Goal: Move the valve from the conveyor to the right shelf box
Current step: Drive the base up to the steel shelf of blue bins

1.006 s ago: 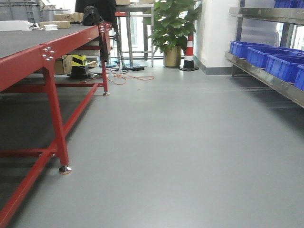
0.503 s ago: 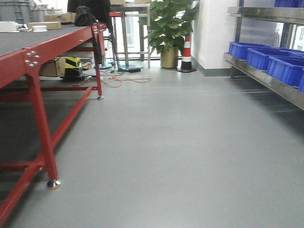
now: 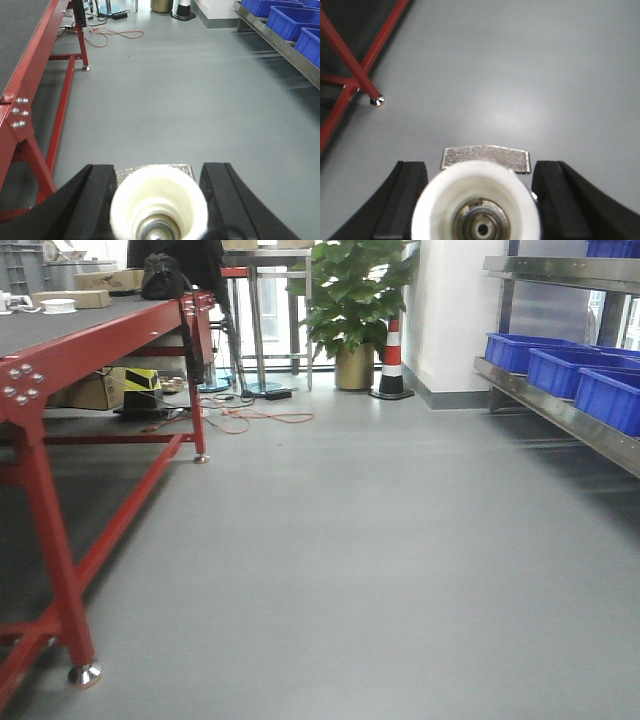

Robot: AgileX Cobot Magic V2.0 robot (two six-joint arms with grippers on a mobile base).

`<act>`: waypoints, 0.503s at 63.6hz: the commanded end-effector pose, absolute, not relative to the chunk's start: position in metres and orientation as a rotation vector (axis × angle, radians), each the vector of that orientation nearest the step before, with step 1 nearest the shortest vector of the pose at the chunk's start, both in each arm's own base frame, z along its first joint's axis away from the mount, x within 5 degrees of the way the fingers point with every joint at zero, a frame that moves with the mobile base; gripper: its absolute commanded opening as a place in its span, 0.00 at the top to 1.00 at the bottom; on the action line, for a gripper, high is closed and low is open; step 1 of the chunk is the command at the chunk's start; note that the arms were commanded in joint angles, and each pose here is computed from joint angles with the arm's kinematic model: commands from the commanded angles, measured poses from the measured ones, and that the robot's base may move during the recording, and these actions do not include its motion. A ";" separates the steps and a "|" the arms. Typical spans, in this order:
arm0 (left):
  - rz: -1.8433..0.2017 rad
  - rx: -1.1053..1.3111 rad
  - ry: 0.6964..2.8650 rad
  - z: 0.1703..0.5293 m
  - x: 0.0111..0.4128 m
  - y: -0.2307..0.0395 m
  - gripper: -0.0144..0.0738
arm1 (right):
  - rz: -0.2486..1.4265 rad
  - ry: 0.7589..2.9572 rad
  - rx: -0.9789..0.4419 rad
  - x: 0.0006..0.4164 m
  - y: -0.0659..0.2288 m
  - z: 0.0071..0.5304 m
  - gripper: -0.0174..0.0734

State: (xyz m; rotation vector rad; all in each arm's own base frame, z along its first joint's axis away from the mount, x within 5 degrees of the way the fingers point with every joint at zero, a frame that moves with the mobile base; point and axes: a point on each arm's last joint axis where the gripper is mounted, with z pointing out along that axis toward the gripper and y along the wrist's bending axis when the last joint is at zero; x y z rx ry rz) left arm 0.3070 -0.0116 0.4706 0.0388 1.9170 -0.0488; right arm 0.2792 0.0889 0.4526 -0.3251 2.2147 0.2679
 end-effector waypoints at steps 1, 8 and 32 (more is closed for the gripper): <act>-0.064 0.033 1.844 0.481 0.304 -0.013 0.96 | 0.270 2.108 -0.304 0.277 0.087 0.469 0.99; -0.064 0.033 1.844 0.481 0.304 -0.013 0.96 | 0.271 2.087 -0.300 0.278 0.087 0.470 0.99; -0.064 0.033 1.844 0.481 0.304 -0.013 0.96 | 0.272 2.080 -0.298 0.278 0.087 0.471 0.99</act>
